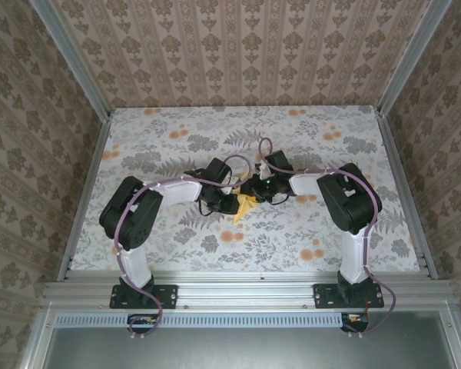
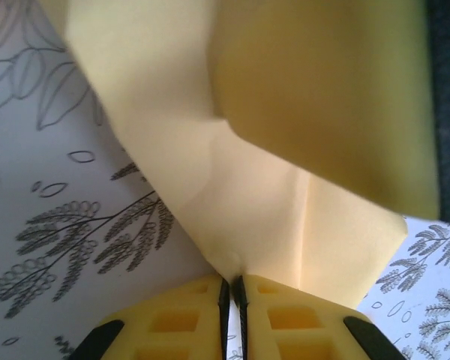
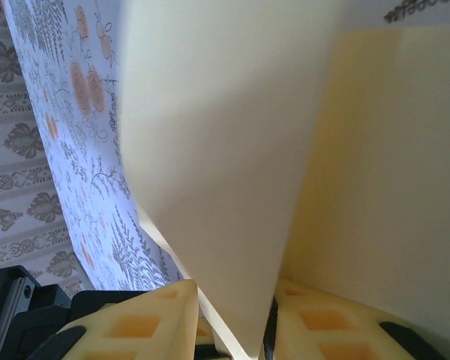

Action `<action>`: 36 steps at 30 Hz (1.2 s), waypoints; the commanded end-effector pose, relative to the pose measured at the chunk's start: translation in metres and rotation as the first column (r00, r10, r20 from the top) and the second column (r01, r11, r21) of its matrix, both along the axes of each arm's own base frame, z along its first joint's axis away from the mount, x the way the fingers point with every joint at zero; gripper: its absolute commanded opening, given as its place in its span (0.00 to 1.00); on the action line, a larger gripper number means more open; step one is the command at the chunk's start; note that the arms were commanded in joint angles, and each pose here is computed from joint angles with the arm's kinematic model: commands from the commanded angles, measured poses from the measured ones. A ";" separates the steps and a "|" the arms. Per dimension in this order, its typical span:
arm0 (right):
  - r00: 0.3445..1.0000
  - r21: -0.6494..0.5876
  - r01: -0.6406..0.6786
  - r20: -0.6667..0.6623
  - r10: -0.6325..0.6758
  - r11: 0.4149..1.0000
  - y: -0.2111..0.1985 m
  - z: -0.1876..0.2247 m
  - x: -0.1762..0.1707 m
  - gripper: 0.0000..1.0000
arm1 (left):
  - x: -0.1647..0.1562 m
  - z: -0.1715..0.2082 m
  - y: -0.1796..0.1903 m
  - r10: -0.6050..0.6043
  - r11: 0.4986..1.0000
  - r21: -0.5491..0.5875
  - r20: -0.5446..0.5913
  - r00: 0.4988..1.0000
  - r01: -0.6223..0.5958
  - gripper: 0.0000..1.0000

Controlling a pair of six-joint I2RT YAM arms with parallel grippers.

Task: Fold a paper plane with a square sheet of paper (pick it up from the middle)
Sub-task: Fourth fold the wing at the center of the table, then turn over the paper at the center of the table.

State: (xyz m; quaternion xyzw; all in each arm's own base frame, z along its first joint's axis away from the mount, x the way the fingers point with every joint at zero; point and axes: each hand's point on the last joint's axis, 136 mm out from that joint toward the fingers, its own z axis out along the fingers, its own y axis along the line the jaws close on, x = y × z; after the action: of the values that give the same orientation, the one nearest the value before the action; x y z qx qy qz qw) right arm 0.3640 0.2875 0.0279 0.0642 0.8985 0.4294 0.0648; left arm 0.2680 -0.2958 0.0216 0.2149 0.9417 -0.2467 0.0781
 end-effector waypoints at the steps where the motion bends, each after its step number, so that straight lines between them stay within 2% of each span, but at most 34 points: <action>1: 1.000 -0.009 -0.027 0.009 0.027 1.000 0.001 0.014 -0.008 0.32 | 0.003 0.008 0.011 0.019 1.000 0.021 0.020 1.000 -0.020 0.15; 15: 0.998 -0.035 -0.045 0.053 0.047 0.998 0.005 0.022 0.009 0.32 | 0.002 0.015 0.010 0.009 1.000 0.006 0.016 1.000 -0.009 0.19; 23: 0.998 -0.037 -0.057 0.019 0.058 0.998 0.006 0.008 0.000 0.31 | 0.004 0.021 0.007 0.022 1.000 -0.020 0.020 1.000 -0.021 0.21; 26: 0.998 -0.032 -0.063 0.014 0.063 0.998 0.007 0.004 -0.002 0.29 | 0.004 0.026 0.007 0.030 0.999 -0.035 0.019 0.999 -0.029 0.25; 30: 0.997 -0.024 -0.068 0.022 0.068 0.997 0.009 0.008 -0.002 0.17 | 0.005 0.038 0.010 0.058 0.997 -0.061 0.018 0.998 -0.057 0.32; 32: 0.997 -0.016 -0.071 0.043 0.071 0.997 0.010 0.017 0.000 0.10 | 0.008 0.045 0.014 0.083 0.994 -0.073 0.024 0.996 -0.081 0.38; 36: 0.994 0.028 -0.076 0.081 0.073 0.997 0.012 0.039 0.004 0.04 | 0.014 0.063 0.022 0.145 0.982 -0.129 0.033 0.989 -0.139 0.47</action>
State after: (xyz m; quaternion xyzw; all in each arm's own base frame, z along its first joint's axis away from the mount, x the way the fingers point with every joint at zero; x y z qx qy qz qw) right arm 0.3677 0.2954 0.0442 0.0328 0.9021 0.4244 0.0706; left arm 0.2815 -0.2793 0.0702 0.1723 0.9383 -0.2738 0.1226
